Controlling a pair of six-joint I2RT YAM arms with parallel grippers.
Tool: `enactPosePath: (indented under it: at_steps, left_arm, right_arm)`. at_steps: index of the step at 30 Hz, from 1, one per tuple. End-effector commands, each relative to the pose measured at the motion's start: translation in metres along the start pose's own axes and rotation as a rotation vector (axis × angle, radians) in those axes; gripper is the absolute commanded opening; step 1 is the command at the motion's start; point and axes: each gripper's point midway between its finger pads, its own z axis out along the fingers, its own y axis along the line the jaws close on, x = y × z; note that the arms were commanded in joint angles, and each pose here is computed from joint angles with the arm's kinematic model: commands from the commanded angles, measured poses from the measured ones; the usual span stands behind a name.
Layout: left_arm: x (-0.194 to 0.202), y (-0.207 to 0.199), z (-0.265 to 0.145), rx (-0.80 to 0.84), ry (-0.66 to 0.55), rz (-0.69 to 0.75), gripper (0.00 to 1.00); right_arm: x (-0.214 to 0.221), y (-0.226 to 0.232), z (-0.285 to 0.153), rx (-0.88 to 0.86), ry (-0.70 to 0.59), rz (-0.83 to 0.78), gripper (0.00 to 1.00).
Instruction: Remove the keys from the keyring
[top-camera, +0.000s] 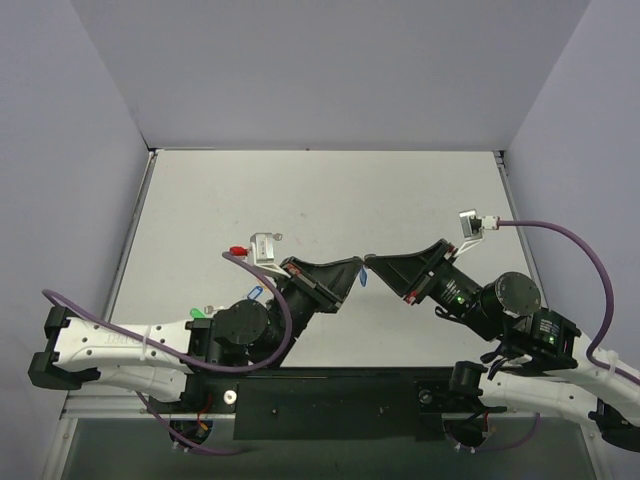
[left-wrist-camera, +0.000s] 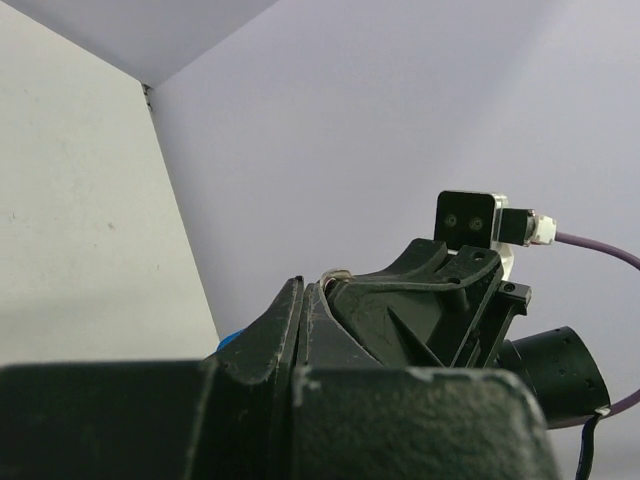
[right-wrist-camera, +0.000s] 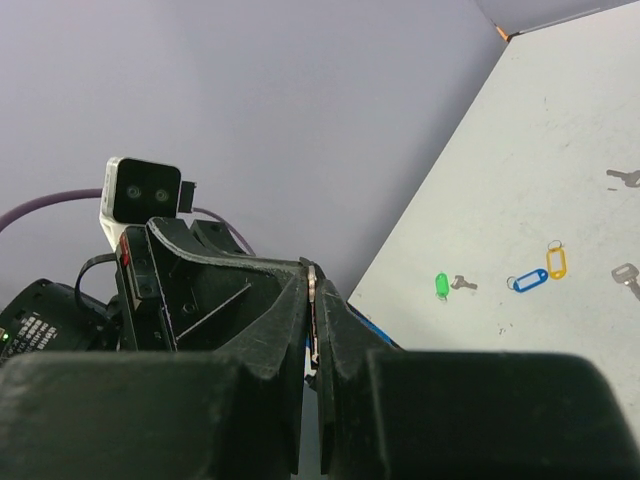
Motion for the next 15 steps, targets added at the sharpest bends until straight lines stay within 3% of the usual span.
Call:
enactPosePath:
  at_steps: [1, 15]
  left_arm:
    - [-0.001, -0.006, 0.005, -0.033, -0.025, -0.016, 0.0]
    - [0.001, 0.007, 0.011, -0.214, -0.101, 0.179, 0.0]
  right_arm:
    - [0.049, 0.045, -0.007, -0.223, 0.266, -0.027, 0.0]
    - [0.106, 0.118, -0.037, -0.515, 0.564, -0.133, 0.0]
